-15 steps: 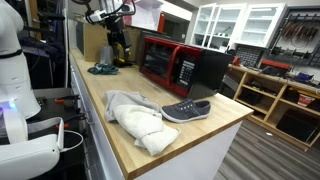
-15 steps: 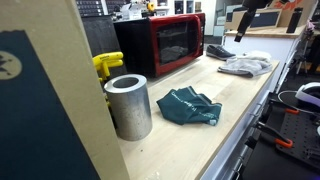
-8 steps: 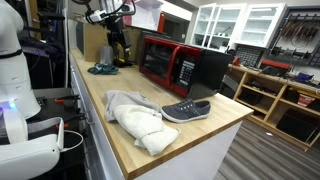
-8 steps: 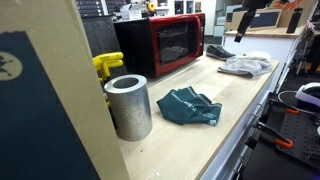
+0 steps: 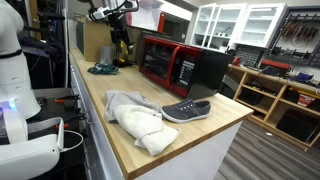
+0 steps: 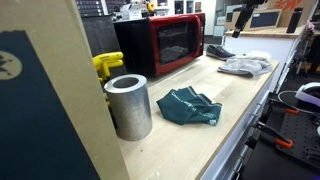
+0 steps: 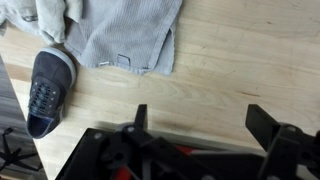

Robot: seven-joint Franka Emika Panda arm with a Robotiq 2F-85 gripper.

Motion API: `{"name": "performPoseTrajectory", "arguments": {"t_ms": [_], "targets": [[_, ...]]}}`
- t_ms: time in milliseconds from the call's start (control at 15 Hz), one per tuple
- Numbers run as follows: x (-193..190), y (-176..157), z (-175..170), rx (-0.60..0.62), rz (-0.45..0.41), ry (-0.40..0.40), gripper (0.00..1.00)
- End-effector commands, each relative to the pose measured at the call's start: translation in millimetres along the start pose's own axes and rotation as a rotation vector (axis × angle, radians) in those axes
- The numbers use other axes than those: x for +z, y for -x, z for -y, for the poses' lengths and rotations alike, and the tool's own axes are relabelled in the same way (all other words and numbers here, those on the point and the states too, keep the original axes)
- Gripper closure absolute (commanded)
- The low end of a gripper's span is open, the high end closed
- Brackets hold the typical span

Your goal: Open the microwave then push it backwards.

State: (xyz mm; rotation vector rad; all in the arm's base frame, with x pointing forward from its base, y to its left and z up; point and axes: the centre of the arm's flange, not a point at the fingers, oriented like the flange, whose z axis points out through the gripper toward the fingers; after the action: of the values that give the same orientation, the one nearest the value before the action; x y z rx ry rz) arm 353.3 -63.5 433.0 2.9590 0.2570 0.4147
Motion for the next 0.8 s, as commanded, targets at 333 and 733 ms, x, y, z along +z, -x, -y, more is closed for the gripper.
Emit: {"name": "performPoseTrajectory", "arguments": {"t_ms": [333,733], "targets": [[33.6,-28.8,-71.1,-0.064,-0.015,0.093,0.00],[50.7,-99.8,-116.4,-0.080,-0.112,0.144,0.00]]}}
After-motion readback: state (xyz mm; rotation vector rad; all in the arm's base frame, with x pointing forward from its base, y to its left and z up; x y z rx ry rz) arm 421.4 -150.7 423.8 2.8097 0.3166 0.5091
